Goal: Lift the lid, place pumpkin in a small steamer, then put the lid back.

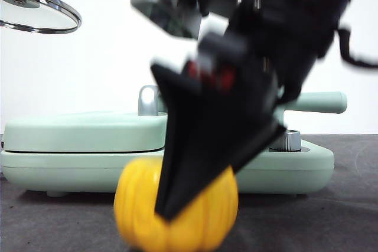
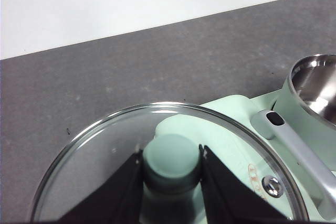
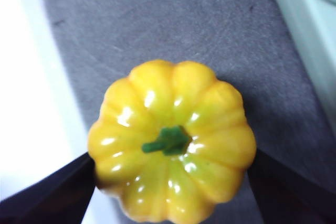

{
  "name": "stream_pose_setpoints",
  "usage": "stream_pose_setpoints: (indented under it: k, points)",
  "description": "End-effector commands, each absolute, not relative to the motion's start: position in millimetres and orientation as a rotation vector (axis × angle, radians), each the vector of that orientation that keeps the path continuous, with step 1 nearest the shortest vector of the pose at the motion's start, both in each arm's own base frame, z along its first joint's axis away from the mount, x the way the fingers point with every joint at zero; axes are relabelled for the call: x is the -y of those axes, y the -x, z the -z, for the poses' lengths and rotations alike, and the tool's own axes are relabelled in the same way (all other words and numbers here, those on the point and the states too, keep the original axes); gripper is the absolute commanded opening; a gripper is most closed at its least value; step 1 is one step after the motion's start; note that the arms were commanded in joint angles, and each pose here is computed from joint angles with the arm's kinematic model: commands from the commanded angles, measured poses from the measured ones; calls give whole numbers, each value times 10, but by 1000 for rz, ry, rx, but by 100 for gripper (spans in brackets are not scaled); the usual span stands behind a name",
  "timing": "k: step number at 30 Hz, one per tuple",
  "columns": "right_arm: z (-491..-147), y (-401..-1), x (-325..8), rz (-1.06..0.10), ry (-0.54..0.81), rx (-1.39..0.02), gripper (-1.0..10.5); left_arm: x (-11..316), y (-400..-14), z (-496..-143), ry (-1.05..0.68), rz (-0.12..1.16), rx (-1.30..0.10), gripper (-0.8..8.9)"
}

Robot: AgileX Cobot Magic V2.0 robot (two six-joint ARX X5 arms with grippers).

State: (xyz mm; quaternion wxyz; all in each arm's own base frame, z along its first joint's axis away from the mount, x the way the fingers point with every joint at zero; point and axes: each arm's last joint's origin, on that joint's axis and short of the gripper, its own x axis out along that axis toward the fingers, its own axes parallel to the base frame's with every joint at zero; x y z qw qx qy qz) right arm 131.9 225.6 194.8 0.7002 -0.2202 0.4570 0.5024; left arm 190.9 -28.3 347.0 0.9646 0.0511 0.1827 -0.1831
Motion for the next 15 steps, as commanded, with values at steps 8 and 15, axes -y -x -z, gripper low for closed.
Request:
stream_pose_setpoints:
  k: [8,15]
  points:
    - [-2807,-1439,-2110,-865,396,-1195,356,285,-1912,-3542,-111,375,-322,11]
    - [-3302,-1721,-1826,-718,302,-1185,356,285,-1912,-3542,-111,375,-321,10]
